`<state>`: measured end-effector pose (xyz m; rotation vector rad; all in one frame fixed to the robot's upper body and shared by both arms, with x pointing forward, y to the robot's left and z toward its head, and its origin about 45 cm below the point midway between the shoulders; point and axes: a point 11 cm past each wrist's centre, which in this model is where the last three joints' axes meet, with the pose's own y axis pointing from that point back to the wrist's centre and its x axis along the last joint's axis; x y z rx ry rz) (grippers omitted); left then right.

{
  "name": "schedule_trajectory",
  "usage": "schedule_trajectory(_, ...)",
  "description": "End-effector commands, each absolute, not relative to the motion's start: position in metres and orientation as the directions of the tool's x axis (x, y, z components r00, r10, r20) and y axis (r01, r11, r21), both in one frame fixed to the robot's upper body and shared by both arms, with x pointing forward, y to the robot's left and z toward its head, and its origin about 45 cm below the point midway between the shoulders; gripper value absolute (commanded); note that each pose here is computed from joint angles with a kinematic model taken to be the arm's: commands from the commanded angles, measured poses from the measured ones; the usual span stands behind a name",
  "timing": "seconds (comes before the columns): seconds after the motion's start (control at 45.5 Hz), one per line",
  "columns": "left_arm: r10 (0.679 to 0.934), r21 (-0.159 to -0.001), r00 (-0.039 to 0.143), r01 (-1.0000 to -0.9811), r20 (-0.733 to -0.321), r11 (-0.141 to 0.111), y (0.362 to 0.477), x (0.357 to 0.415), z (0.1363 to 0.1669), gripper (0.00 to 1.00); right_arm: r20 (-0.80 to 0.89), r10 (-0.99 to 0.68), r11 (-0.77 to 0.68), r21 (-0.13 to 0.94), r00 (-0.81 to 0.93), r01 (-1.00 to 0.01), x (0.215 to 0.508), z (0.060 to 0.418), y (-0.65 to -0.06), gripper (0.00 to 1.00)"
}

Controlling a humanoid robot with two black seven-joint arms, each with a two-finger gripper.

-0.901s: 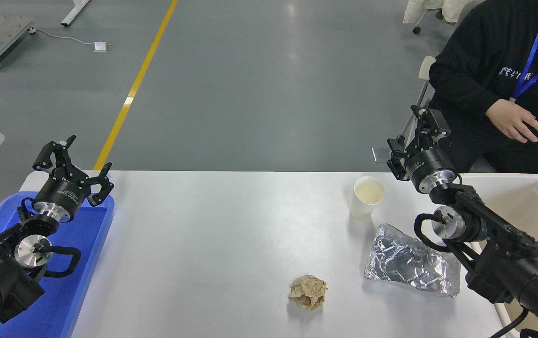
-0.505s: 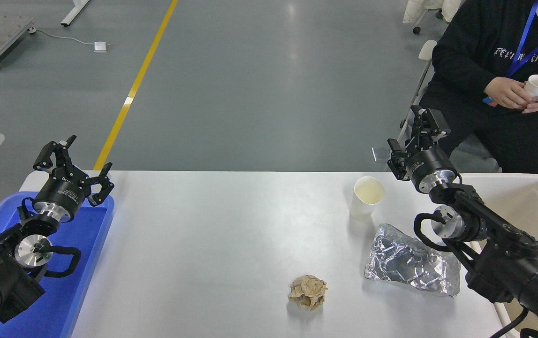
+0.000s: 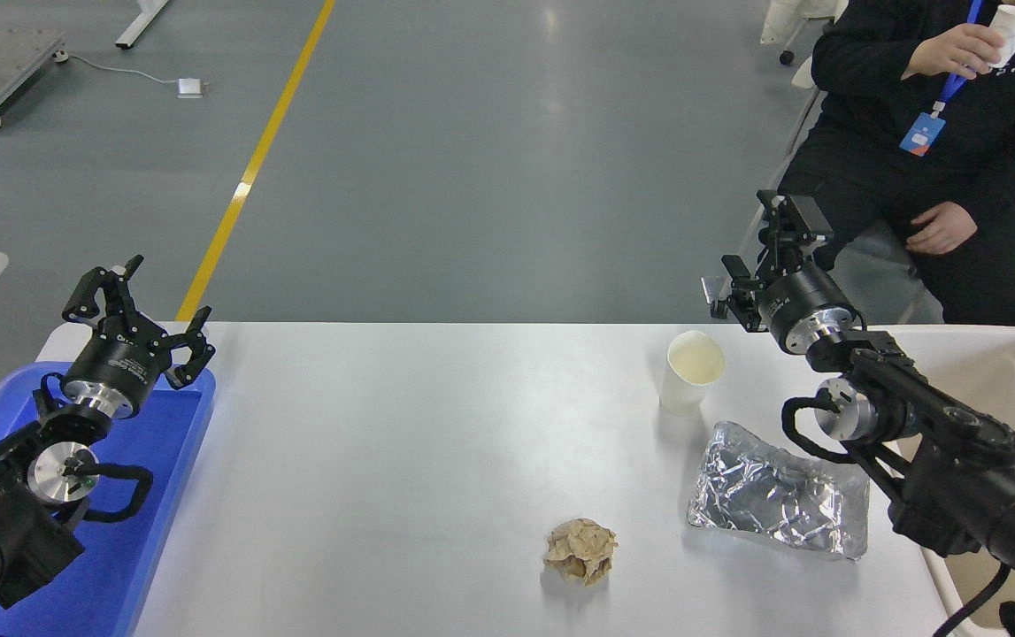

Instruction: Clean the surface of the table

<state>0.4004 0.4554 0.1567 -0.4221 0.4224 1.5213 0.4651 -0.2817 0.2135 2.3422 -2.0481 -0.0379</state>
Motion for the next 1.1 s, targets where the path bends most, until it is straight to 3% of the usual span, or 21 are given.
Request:
schedule_trajectory(0.0,0.858,-0.001,0.007,-1.0,-0.513,0.007,0.456,0.4001,0.1565,1.0,0.212,-0.948,-0.224,0.097,0.24,-0.97,0.472,0.224,-0.28,1.0)
schedule_trajectory(0.22,0.858,-0.003,0.007,-1.0,-0.514,0.007,0.456,0.4007,0.1572,1.0,0.46,-0.796,-0.311,0.245,0.393,-0.918,0.482,0.244,-0.284,1.0)
schedule_trajectory(0.396,0.857,-0.002,0.006,-1.0,-0.515,0.006,0.456,0.4002,0.1567,1.0,0.616,-0.581,-0.329,0.419,0.532,-0.846,0.486,0.26,-0.291,1.0)
schedule_trajectory(0.681,0.857,-0.002,0.006,-1.0,-0.515,0.006,0.456,0.4002,0.1567,1.0,0.603,-0.144,-0.291,0.732,0.785,-0.616,0.458,0.224,-0.302,1.0)
schedule_trajectory(0.879,0.857,-0.004,0.007,-1.0,-0.515,0.006,0.456,0.4007,0.1573,1.0,0.55,0.005,-0.252,0.809,0.835,-0.532,0.446,0.196,-0.289,1.0)
schedule_trajectory(1.077,0.857,-0.003,0.008,-1.0,-0.516,0.007,0.455,0.4008,0.157,1.0,0.552,0.039,-0.245,0.813,0.833,-0.528,0.452,0.184,-0.268,1.0)
